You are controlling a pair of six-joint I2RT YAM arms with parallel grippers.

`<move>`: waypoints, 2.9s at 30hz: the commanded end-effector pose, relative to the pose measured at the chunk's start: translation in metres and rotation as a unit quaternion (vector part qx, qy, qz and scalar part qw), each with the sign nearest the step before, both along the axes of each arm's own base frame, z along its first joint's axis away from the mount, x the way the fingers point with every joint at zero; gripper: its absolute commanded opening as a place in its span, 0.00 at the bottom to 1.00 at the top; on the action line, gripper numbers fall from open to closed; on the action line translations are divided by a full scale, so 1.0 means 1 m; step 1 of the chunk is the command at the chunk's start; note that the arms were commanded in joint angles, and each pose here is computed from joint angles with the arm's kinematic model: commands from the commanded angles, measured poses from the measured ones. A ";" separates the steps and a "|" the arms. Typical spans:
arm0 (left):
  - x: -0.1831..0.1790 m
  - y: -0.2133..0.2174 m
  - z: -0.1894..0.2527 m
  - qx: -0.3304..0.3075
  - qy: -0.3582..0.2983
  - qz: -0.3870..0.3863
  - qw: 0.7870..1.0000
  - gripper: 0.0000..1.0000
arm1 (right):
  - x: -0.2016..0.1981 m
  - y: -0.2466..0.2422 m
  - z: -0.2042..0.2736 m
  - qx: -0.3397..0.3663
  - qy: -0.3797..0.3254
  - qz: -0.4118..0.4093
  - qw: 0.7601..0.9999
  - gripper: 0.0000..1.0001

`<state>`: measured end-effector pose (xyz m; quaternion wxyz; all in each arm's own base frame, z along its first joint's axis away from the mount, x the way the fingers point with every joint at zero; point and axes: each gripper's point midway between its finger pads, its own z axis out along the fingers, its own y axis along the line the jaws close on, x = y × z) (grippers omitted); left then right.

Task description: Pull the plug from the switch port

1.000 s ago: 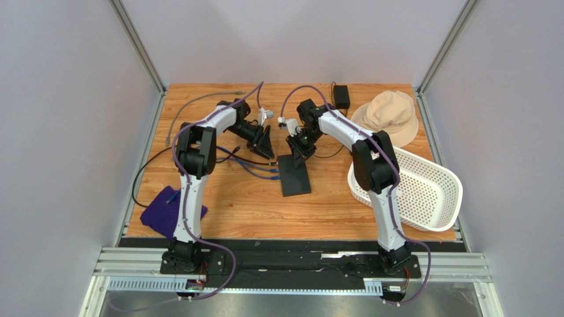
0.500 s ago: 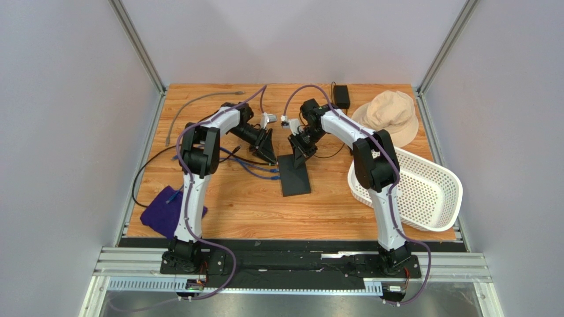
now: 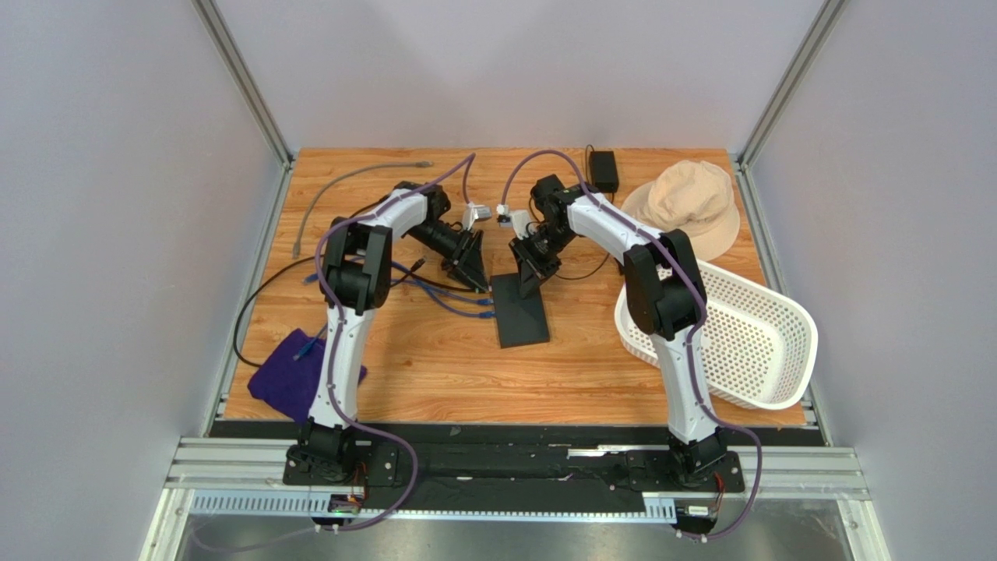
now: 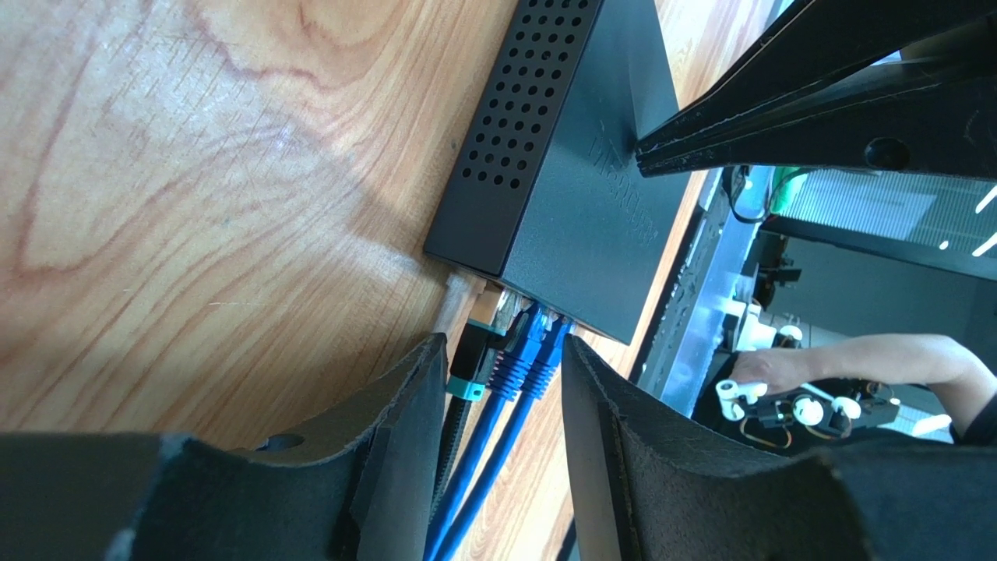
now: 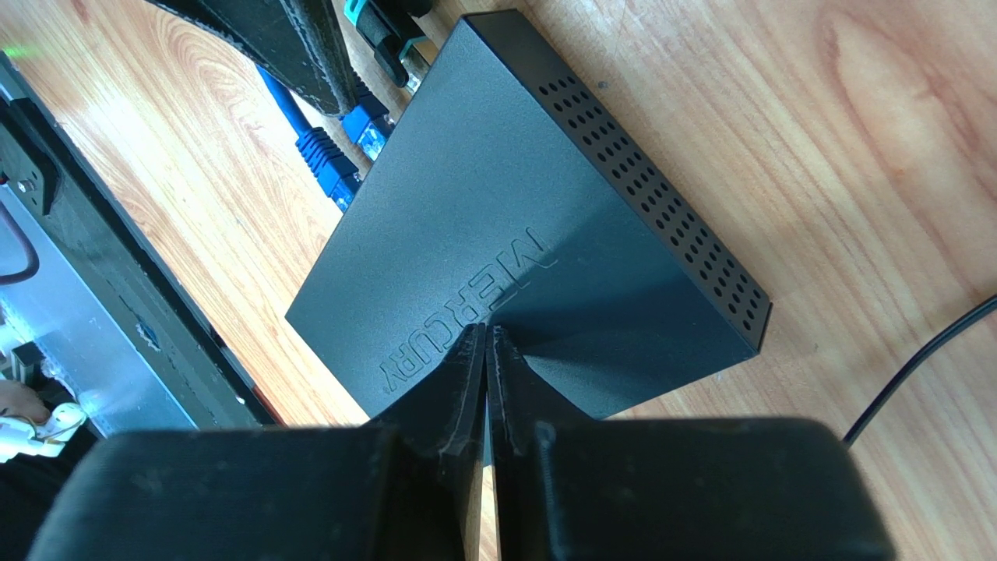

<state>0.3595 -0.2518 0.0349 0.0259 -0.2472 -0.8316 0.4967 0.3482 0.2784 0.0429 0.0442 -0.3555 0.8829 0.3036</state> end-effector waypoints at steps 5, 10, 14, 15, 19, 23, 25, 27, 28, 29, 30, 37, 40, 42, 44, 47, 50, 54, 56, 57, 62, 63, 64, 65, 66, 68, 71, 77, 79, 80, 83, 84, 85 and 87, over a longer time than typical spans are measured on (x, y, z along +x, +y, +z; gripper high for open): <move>0.004 -0.008 -0.001 -0.014 -0.005 -0.015 1.000 0.47 | -0.001 -0.024 -0.045 -0.073 0.006 0.007 0.997 0.06; 0.005 -0.011 -0.001 -0.013 0.000 -0.015 1.000 0.46 | 0.000 -0.024 -0.046 -0.073 0.007 0.007 0.997 0.06; 0.005 -0.014 -0.001 -0.014 0.001 -0.018 1.000 0.46 | -0.001 -0.024 -0.048 -0.073 0.009 0.007 0.997 0.06; 0.005 -0.014 -0.001 -0.014 0.001 -0.019 1.000 0.46 | -0.001 -0.024 -0.048 -0.073 0.009 0.007 0.997 0.06; 0.003 -0.015 -0.002 -0.013 0.002 -0.023 1.000 0.46 | -0.001 -0.024 -0.048 -0.073 0.009 0.007 0.997 0.06; 0.002 -0.016 -0.001 -0.012 0.002 -0.026 1.000 0.40 | 0.000 -0.023 -0.048 -0.072 0.009 0.007 0.997 0.05; 0.001 -0.017 -0.001 -0.012 0.002 -0.027 1.000 0.36 | 0.000 -0.023 -0.049 -0.073 0.010 0.006 0.997 0.05; 0.001 -0.017 -0.001 -0.013 0.002 -0.029 0.999 0.31 | 0.000 -0.023 -0.049 -0.073 0.010 0.007 0.997 0.05; 0.001 -0.017 -0.001 -0.013 0.002 -0.029 1.000 0.27 | 0.000 -0.023 -0.049 -0.073 0.010 0.006 0.997 0.05; 0.001 -0.018 -0.001 -0.011 0.000 -0.030 0.999 0.25 | 0.000 -0.023 -0.049 -0.073 0.010 0.006 0.997 0.05; 0.001 -0.018 -0.002 -0.010 0.000 -0.031 0.999 0.22 | 0.001 -0.023 -0.049 -0.072 0.009 0.006 0.997 0.05; -0.002 -0.016 -0.005 0.020 0.007 -0.029 0.999 0.00 | 0.000 -0.024 -0.048 -0.073 0.010 0.005 0.997 0.05; -0.005 -0.015 0.000 0.014 0.013 -0.034 0.999 0.00 | -0.001 -0.024 -0.048 -0.075 0.010 0.005 0.997 0.05; -0.008 -0.012 -0.001 0.014 0.028 -0.035 0.999 0.00 | -0.001 -0.025 -0.048 -0.075 0.010 0.005 0.997 0.05; -0.008 -0.011 0.000 0.006 0.032 -0.037 0.999 0.00 | -0.001 -0.025 -0.047 -0.076 0.008 0.005 0.997 0.05; -0.010 -0.009 0.007 -0.007 0.036 -0.040 0.999 0.00 | -0.001 -0.026 -0.048 -0.077 0.007 0.006 0.997 0.05; -0.013 -0.007 0.012 -0.019 0.043 -0.041 0.998 0.00 | -0.001 -0.026 -0.047 -0.078 0.007 0.006 0.997 0.05; -0.019 -0.002 0.016 -0.031 0.056 -0.043 0.997 0.00 | -0.001 -0.027 -0.047 -0.079 0.006 0.006 0.997 0.05; -0.018 0.000 0.016 -0.033 0.063 -0.038 0.997 0.00 | -0.001 -0.027 -0.047 -0.080 0.007 0.006 0.997 0.04; -0.016 0.002 0.017 -0.036 0.064 -0.034 0.997 0.00 | -0.001 -0.027 -0.047 -0.079 0.005 0.006 0.997 0.05; -0.004 -0.002 0.022 -0.039 0.047 -0.030 0.998 0.00 | -0.001 -0.027 -0.048 -0.080 0.007 0.006 0.997 0.05; 0.000 -0.003 0.024 -0.037 0.039 -0.031 0.998 0.00 | -0.002 -0.027 -0.049 -0.080 0.008 0.006 0.997 0.05; 0.000 -0.002 0.022 -0.035 0.039 -0.031 0.998 0.00 | -0.002 -0.027 -0.049 -0.081 0.008 0.007 0.997 0.04; 0.000 -0.002 0.022 -0.033 0.040 -0.032 0.998 0.00 | -0.002 -0.027 -0.049 -0.080 0.008 0.007 0.997 0.04; 0.000 -0.001 0.021 -0.031 0.037 -0.035 0.998 0.00 | -0.002 -0.027 -0.049 -0.080 0.008 0.007 0.997 0.04; -0.005 0.001 0.021 -0.028 0.046 -0.040 0.998 0.00 | -0.001 -0.028 -0.049 -0.081 0.007 0.007 0.997 0.04; -0.014 0.004 0.022 -0.033 0.059 -0.048 0.997 0.00 | -0.002 -0.028 -0.048 -0.080 0.006 0.008 0.997 0.04; -0.012 0.011 0.004 0.002 0.048 -0.036 0.998 0.34 | -0.002 -0.026 -0.050 -0.079 0.007 0.010 0.997 0.04; -0.011 0.010 0.004 0.000 0.047 -0.034 0.998 0.42 | -0.002 -0.026 -0.050 -0.080 0.007 0.010 0.997 0.04; -0.012 0.010 0.004 -0.002 0.049 -0.034 0.998 0.43 | -0.002 -0.026 -0.049 -0.080 0.007 0.009 0.997 0.04; -0.013 0.009 0.001 -0.004 0.057 -0.035 0.998 0.45 | -0.002 -0.028 -0.049 -0.081 0.007 0.009 0.997 0.04; -0.014 0.009 -0.002 -0.004 0.061 -0.036 0.997 0.45 | -0.002 -0.027 -0.049 -0.081 0.006 0.010 0.997 0.04; -0.014 0.009 -0.003 -0.007 0.064 -0.036 0.997 0.45 | -0.002 -0.027 -0.049 -0.081 0.005 0.010 0.997 0.04; -0.019 0.007 -0.003 -0.015 0.076 -0.041 0.996 0.45 | -0.002 -0.028 -0.049 -0.082 0.005 0.010 0.997 0.04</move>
